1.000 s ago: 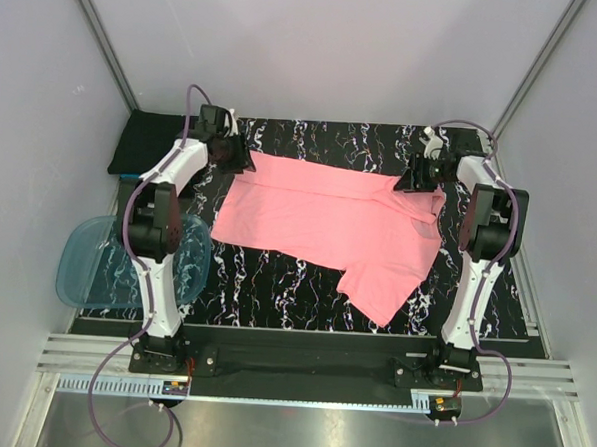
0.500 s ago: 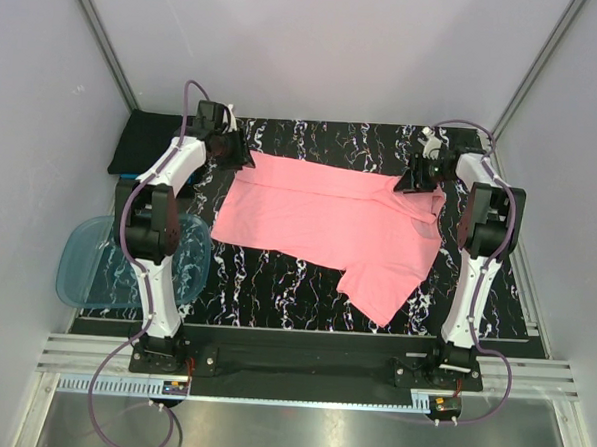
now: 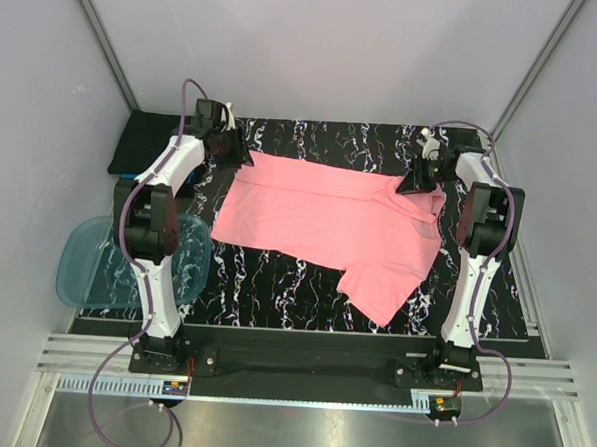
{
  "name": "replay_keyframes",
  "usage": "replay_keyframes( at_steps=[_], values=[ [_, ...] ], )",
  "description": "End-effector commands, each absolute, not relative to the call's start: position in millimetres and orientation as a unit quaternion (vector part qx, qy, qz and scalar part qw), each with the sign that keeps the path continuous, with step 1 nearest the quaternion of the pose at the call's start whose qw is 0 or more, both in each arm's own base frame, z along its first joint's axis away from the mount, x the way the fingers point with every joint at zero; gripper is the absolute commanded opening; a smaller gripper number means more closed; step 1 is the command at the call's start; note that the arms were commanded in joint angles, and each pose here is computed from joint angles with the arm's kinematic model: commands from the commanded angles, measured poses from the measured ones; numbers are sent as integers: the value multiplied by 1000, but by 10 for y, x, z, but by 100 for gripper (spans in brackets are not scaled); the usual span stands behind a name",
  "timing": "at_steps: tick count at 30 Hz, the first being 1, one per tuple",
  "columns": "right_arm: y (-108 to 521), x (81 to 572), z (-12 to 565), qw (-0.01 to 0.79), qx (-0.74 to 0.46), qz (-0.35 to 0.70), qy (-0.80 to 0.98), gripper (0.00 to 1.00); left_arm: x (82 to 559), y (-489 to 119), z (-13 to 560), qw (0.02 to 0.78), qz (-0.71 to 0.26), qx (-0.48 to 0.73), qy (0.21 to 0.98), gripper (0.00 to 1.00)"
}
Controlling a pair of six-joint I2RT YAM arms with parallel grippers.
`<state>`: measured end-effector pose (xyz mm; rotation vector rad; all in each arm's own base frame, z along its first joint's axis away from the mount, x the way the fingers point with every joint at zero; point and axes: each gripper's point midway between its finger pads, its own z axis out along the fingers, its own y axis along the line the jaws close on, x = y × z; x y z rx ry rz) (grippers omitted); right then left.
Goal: Fold and stack the t-shirts
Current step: Fold the tshirt
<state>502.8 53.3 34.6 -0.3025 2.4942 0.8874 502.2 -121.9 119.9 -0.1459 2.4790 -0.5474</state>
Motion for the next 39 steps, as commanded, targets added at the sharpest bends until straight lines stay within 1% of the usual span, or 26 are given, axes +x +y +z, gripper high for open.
replay_keyframes(
  at_steps=[1,5,8,9,10,14,20,27,32,34,35,38,39],
  values=[
    [599,5090,544,256,-128,334,898,27,5126,-1232,1688,346,-226,-42,910,47],
    [590,5090,569,260,-127,330,898,24,5092,-1216,1710,345,-227,-44,910,47],
    [579,5102,604,268,-126,319,900,12,5068,-1204,1744,347,-228,-44,909,47],
    [585,5081,595,266,-123,318,901,4,5060,-1204,1751,347,-228,-44,909,47],
    [581,5106,659,277,-125,313,900,0,5055,-1195,1750,347,-228,-44,909,47],
    [570,5121,789,295,-118,296,901,0,5009,-1189,1801,348,-232,-46,907,47],
    [649,4975,990,309,-112,276,903,0,4922,-1233,1870,348,-250,-46,902,47],
    [825,4583,973,275,-119,278,913,0,4813,-1284,1898,346,-268,-43,898,47],
    [878,4210,768,210,-96,287,930,0,4745,-1294,1892,343,-272,-39,898,47],
    [934,4135,774,210,-104,277,932,4,4730,-1278,1827,339,-267,-42,901,48],
    [925,4075,732,203,-101,275,934,9,4725,-1258,1782,335,-261,-45,904,48],
    [1003,3969,720,188,-111,271,938,12,4722,-1200,1694,327,-243,-54,912,48],
    [978,3968,721,188,-102,263,941,16,4730,-1176,1647,324,-236,-58,914,48]
  ],
)
